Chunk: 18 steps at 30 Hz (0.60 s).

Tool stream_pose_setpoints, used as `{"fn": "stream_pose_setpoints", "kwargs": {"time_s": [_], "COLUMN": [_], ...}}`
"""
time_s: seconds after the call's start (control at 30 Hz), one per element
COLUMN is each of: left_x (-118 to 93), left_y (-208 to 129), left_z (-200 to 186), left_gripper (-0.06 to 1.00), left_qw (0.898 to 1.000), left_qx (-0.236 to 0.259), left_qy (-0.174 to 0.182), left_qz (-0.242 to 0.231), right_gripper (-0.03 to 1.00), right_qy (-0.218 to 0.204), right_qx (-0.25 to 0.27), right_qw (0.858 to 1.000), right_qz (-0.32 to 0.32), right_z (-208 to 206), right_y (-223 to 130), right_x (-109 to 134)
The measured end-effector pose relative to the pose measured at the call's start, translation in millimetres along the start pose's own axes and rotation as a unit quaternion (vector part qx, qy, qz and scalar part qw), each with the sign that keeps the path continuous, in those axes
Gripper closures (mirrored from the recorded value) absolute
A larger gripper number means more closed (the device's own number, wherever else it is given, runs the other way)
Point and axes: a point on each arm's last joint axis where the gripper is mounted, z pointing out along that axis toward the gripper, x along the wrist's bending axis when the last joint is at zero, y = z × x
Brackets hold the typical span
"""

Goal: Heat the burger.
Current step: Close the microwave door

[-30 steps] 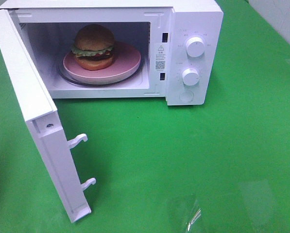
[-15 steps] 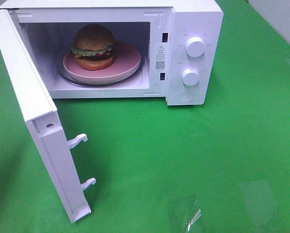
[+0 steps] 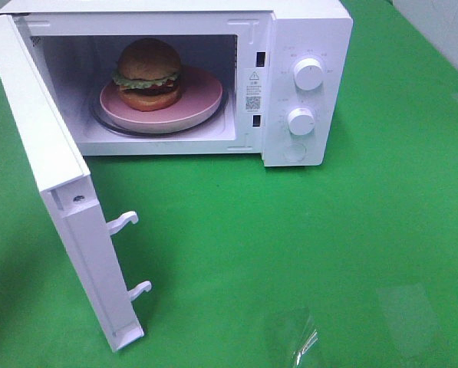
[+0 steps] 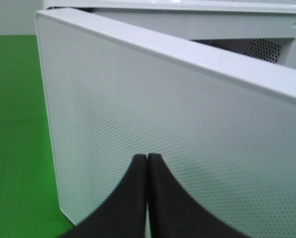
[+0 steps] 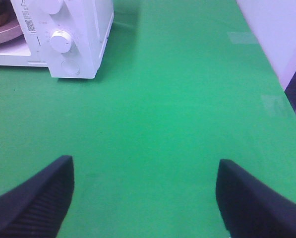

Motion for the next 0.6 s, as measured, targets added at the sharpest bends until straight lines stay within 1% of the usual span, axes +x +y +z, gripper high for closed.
{"fn": "stream_pose_setpoints", "kwargs": {"time_s": [0.1,0.13,0.2,0.3,0.33,0.4,0.43,0.6], "left_x": [-1.6,-6.4,-9.8,-14.2,-18.5,-20.4,-24.2,-31.1], "left_y": [-5.3,-8.3,-10.2,-9.9,-9.7,-9.4,-8.0,-5.5], "left_z": [7.1,12.5,16.5,20.9,25.3,26.7,32.9,43.4], "left_gripper": [0.94,0.94,0.94,0.94,0.94,0.94,0.94,0.94], "left_qw": [1.0,1.0,0.999,0.999,0.999,0.999,0.999,0.999], "left_qx": [0.012,0.02,0.023,0.02,0.019,0.018,0.015,0.012], "left_qy": [-0.009,-0.023,-0.023,-0.025,-0.03,-0.032,-0.04,-0.048], "left_qz": [-0.006,-0.007,-0.014,-0.014,-0.006,-0.002,0.002,0.0], "right_gripper": [0.21,0.21,0.21,0.21,0.21,0.21,0.21,0.21], "right_qy": [0.0,0.0,0.0,0.0,0.0,0.0,0.0,0.0], "right_qx": [0.0,0.0,0.0,0.0,0.0,0.0,0.0,0.0], "right_qw": [1.0,1.0,1.0,1.0,1.0,1.0,1.0,1.0], "right_qz": [0.0,0.0,0.0,0.0,0.0,0.0,0.0,0.0], "right_z": [0.0,0.0,0.0,0.0,0.0,0.0,0.0,0.0], "right_y": [0.0,0.0,0.0,0.0,0.0,0.0,0.0,0.0], "right_x": [0.0,0.0,0.0,0.0,0.0,0.0,0.0,0.0]}}
